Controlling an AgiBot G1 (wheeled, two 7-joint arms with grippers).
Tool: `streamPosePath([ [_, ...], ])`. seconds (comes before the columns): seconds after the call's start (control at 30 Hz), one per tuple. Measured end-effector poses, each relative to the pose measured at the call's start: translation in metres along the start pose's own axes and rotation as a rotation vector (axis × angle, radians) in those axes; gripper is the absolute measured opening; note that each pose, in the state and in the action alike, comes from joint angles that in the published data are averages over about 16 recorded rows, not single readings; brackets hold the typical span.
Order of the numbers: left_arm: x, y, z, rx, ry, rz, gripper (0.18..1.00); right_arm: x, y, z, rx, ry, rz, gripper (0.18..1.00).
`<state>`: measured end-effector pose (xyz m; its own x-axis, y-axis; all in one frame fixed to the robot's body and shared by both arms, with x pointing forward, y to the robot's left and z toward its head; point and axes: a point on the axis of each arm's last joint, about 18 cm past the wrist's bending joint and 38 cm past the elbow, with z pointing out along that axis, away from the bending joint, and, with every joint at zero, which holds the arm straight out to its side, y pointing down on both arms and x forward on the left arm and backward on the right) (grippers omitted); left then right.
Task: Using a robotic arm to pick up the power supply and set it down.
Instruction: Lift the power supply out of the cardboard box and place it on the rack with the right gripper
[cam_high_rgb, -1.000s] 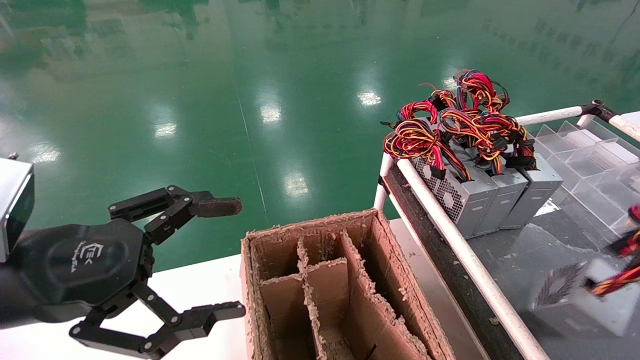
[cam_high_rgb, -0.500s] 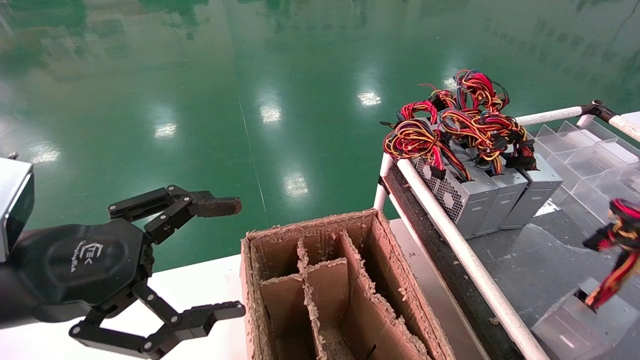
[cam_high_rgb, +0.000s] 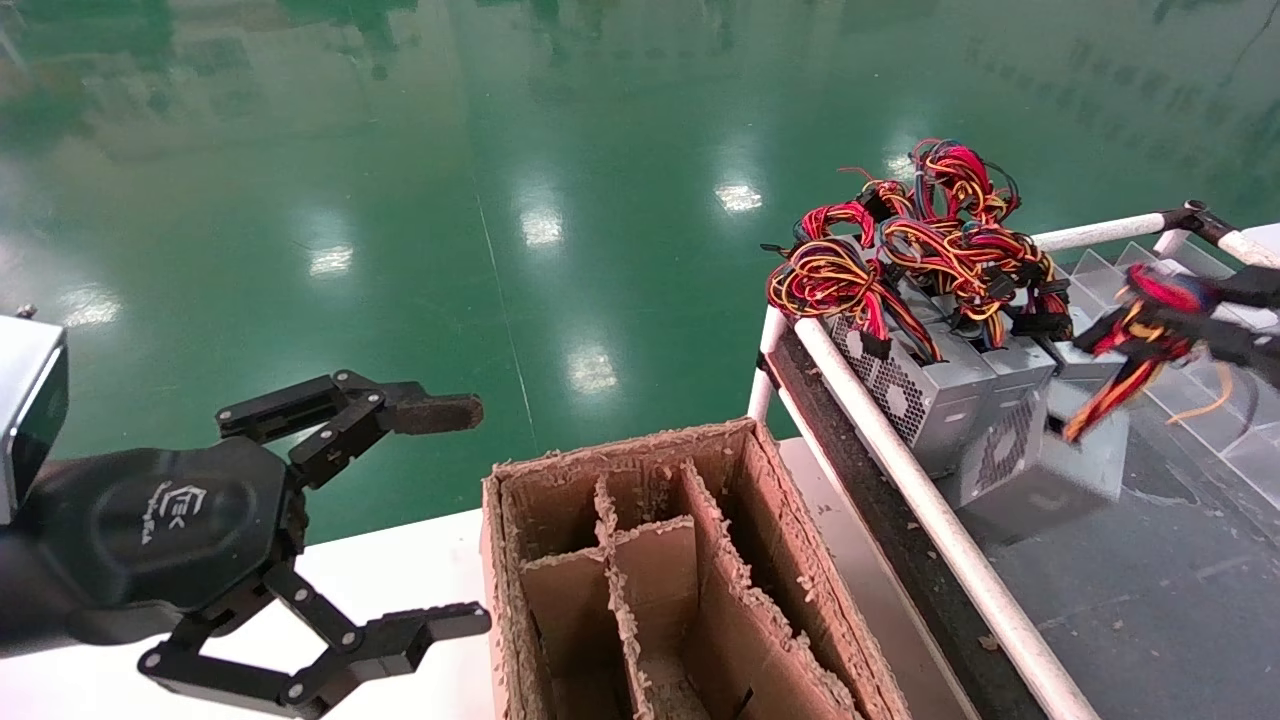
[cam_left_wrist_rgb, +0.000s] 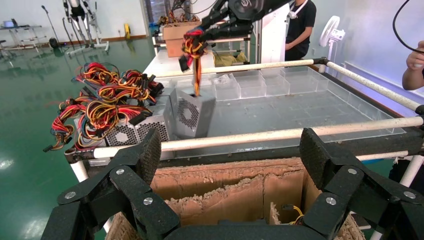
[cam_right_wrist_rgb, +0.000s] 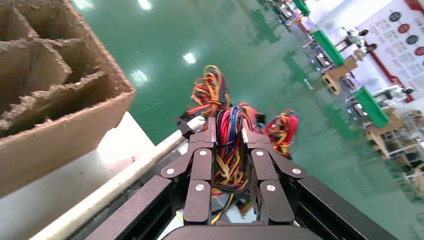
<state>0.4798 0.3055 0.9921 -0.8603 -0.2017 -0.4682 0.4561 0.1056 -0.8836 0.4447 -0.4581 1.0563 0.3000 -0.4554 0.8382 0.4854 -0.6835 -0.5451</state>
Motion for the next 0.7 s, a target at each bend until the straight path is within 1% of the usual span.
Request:
streamPosePath([
  [0.17, 0.0, 0.0, 0.0, 0.0, 0.0, 0.0, 1.001, -0.0038, 0.002, 0.0058, 0.008, -0.01, -0.003, 0.273],
  [0.7, 0.0, 0.0, 0.0, 0.0, 0.0, 0.0, 1.001, -0.0079, 0.0086, 0.009, -0.007, -0.023, 0.007, 0.273],
])
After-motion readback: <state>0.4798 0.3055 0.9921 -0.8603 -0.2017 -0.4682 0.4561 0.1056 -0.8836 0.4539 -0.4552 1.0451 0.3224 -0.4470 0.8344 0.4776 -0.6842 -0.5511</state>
